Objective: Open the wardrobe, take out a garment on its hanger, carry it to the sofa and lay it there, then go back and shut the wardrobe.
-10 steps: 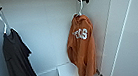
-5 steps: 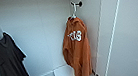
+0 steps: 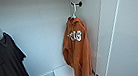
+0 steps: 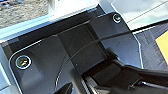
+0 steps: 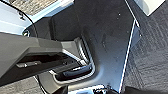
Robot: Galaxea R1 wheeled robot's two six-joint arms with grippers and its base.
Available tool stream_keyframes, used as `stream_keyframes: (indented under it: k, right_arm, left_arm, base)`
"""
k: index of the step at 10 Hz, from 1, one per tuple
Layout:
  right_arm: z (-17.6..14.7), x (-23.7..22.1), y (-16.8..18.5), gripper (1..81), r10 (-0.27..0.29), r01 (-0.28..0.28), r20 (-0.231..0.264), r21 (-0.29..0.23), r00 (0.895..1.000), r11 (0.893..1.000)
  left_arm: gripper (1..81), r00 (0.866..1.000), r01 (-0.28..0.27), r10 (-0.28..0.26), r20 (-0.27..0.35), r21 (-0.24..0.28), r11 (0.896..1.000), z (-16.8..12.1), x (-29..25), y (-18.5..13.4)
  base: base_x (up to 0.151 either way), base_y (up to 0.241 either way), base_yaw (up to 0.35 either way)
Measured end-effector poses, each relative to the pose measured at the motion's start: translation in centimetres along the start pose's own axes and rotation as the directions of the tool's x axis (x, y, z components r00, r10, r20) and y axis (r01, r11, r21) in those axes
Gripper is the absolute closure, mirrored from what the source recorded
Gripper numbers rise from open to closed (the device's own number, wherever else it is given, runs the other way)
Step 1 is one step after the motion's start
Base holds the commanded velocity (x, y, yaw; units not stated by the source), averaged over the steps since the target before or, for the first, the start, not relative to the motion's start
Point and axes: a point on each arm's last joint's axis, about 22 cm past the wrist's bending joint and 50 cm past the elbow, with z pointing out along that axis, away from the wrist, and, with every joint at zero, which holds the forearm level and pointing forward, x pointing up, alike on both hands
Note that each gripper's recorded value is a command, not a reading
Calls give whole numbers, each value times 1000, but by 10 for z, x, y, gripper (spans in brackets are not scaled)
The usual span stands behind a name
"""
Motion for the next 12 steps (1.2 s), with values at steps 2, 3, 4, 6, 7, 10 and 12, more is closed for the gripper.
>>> stream_keyframes:
  k: [2,3,4,6,7,10,12]
  right_arm:
    - [0,0,-1,10,-1,1,0,1,1000,1000]
    - [0,0,-1,10,-1,1,-1,2,1000,1000]
    - [0,0,-1,10,-1,1,-1,2,1000,1000]
    - [0,3,-1,10,-1,1,-3,2,1000,1000]
    - [1,5,-3,10,-3,3,-6,4,1000,1000]
    - [1,10,-2,10,-5,5,-11,4,1000,1000]
    - [1,13,-3,10,-6,6,-15,5,1000,1000]
  left_arm:
    - [10,999,-13,12,-37,-32,999,-4,32,1]
    - [10,999,-18,16,-43,-49,999,-8,42,0]
    - [10,998,-26,22,-55,-70,997,-12,56,3]
    - [10,995,-54,44,-93,-113,992,-21,100,12]
    - [10,993,-69,55,-106,-134,989,-27,120,17]
    - [10,988,-110,87,-124,-186,976,-49,161,27]
    - [10,976,-153,116,-182,-203,967,-67,216,35]
  base:
    - [0,0,0]
    - [0,0,0]
    - [0,0,0]
    - [0,0,0]
    - [0,0,0]
    - [0,0,0]
    - [0,0,0]
